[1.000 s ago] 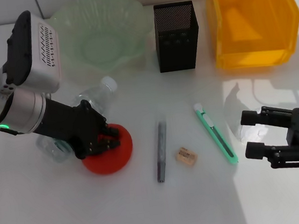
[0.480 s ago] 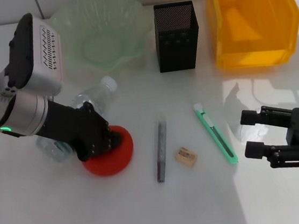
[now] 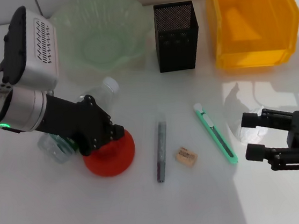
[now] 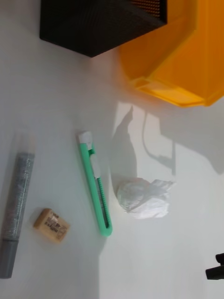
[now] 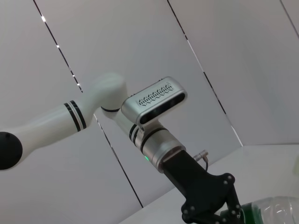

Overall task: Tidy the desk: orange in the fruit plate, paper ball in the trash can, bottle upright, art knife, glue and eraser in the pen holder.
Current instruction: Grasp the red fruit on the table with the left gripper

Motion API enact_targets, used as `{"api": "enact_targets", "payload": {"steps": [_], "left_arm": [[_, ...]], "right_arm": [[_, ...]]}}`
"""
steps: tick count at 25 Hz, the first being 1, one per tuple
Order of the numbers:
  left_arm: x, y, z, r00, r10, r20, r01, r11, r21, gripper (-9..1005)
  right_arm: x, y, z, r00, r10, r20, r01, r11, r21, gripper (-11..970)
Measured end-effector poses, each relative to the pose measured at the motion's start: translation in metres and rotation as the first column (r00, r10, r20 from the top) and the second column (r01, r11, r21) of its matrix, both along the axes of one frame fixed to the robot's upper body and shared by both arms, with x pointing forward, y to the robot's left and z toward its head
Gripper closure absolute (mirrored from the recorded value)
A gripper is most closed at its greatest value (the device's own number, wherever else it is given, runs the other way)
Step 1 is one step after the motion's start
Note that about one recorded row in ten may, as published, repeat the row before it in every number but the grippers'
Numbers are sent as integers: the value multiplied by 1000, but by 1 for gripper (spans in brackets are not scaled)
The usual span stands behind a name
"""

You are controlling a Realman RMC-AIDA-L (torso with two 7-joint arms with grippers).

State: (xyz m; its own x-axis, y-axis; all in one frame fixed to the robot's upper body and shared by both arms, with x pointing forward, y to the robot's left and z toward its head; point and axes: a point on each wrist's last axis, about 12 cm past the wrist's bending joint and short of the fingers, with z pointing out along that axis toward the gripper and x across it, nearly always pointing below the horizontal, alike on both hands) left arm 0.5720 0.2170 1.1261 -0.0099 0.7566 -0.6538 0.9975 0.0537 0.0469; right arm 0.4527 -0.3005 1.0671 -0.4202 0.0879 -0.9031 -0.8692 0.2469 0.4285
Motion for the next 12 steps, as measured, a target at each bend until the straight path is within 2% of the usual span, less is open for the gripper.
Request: {"api": "enact_targets", "payload": {"steps": [4,7,12], "left_arm": [[-4,2,12,1000,-10,23,11,1000,-13,977],[-11,0,34,998,-34,60,38,997,-64,984],[-13,-2,47,995,-35,94,44,994,-99,990]], "right_arm": [[0,-1,0,1000,-1,1,1,1000,-1,144],[0,-1,0,1000,-2,4,2,1000,-2,144],[0,0,0,1000,-2,12,2,1000,-4,144]]}}
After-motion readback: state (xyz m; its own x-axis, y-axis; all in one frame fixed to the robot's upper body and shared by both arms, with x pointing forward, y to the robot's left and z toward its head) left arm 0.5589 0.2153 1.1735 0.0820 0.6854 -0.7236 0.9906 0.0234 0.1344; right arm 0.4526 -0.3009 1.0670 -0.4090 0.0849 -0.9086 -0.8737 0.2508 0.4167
